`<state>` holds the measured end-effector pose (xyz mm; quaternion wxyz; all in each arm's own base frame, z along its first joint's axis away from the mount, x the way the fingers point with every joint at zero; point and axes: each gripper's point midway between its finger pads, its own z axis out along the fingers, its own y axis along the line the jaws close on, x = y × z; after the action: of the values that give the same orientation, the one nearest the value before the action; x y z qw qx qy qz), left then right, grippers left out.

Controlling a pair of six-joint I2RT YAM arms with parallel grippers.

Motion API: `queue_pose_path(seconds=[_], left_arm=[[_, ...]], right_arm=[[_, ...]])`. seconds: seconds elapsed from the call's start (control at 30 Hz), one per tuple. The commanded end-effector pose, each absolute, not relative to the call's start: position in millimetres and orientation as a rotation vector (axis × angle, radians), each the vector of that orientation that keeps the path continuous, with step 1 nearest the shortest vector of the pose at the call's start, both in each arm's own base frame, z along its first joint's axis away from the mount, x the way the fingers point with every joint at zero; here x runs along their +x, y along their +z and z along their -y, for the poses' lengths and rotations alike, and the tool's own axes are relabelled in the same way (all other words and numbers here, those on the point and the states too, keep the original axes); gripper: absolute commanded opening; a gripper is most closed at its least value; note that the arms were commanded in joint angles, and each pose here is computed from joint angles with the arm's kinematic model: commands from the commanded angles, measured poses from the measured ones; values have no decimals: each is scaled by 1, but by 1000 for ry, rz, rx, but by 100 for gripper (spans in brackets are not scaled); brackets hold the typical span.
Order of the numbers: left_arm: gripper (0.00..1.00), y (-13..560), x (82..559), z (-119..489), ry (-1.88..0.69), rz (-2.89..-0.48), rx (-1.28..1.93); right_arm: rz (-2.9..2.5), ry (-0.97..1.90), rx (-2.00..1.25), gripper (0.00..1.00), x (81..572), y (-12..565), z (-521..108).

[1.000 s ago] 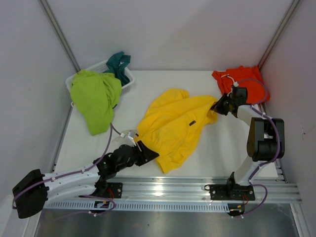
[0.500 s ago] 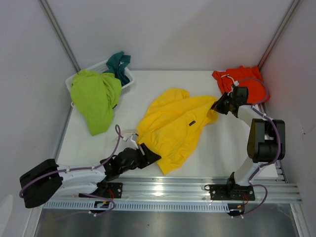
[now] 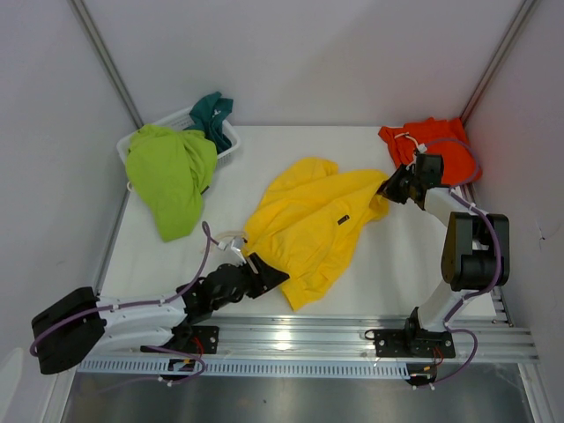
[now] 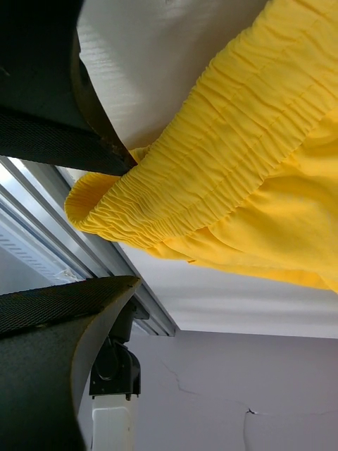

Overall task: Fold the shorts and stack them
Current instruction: Flatten the shorts out

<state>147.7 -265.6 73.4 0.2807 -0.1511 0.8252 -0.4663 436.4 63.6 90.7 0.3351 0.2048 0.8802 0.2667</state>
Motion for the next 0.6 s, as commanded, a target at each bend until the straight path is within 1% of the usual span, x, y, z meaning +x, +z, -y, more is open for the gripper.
queue_pose_path(seconds=[0.0,0.1,0.17,0.27,0.4,0.43,0.57], left_arm=[[61,96,159,275,-1315,-2109,-439],[59,103,168,271,-1296,-2053,-460],[56,113,176,266,-1272,-1996,-463],[50,119,182,265,-1233,-1974,-453],[44,114,186,262,-1199,-1973,-468],[41,111,186,265,-1205,-1981,-469],[37,107,183,279,-1255,-2007,-432]], right_arm=[[-2222,717,507,0,444,113,-63],[-2222,721,507,0,443,113,-64],[-2219,724,507,0,443,114,-64],[-2218,728,506,0,442,114,-65],[-2214,733,499,0,442,117,-65],[-2215,732,497,0,441,117,-65],[-2221,723,486,0,439,119,-65]])
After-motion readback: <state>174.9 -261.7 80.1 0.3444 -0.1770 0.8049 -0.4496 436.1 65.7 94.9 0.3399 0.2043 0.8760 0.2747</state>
